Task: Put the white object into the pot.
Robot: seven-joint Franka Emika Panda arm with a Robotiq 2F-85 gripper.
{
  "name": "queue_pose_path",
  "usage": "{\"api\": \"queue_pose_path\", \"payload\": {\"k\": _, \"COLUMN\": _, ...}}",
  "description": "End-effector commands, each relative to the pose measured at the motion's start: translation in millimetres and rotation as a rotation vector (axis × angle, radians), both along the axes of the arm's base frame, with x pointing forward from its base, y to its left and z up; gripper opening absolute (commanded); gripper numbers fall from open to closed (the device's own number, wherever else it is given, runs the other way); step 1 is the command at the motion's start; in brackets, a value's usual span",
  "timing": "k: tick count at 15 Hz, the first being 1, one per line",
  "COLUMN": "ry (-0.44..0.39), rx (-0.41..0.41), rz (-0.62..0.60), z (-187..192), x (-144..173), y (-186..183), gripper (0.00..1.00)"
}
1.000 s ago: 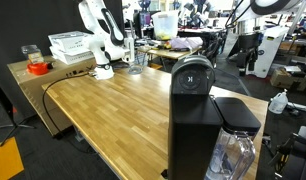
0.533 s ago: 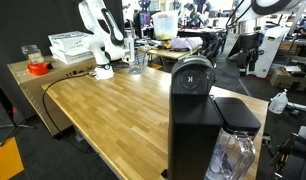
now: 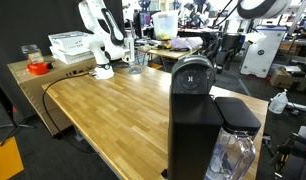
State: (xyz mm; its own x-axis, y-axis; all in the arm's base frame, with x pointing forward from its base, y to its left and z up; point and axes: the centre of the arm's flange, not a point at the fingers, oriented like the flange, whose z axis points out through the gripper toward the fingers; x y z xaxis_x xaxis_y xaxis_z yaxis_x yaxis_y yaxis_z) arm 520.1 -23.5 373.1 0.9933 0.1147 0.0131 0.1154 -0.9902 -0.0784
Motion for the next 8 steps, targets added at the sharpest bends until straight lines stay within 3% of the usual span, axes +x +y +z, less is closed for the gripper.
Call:
{"api": "queue_pose_path", "payload": {"k": 1, "ry": -0.058, "rx": 0.084, "rz": 0.040, "z": -14.4, "x": 30.8, "y": -7.9, "gripper": 1.00}}
{"api": "queue_pose_path", "payload": {"k": 2, "ry": -0.062, "rx": 0.103, "rz": 0.037, "z": -19.3, "x": 37.0, "y": -10.1, "gripper": 1.00}}
{"api": "queue_pose_path", "payload": {"k": 3, "ry": -0.046, "rx": 0.064, "rz": 0.021, "z": -14.5, "x": 21.0, "y": -3.7, "gripper": 1.00}}
{"api": "queue_pose_path", "payload": {"k": 8, "ry": -0.052, "rx": 0.082, "rz": 0.025, "z": -20.8, "x": 32.1, "y": -7.1, "gripper": 1.00}}
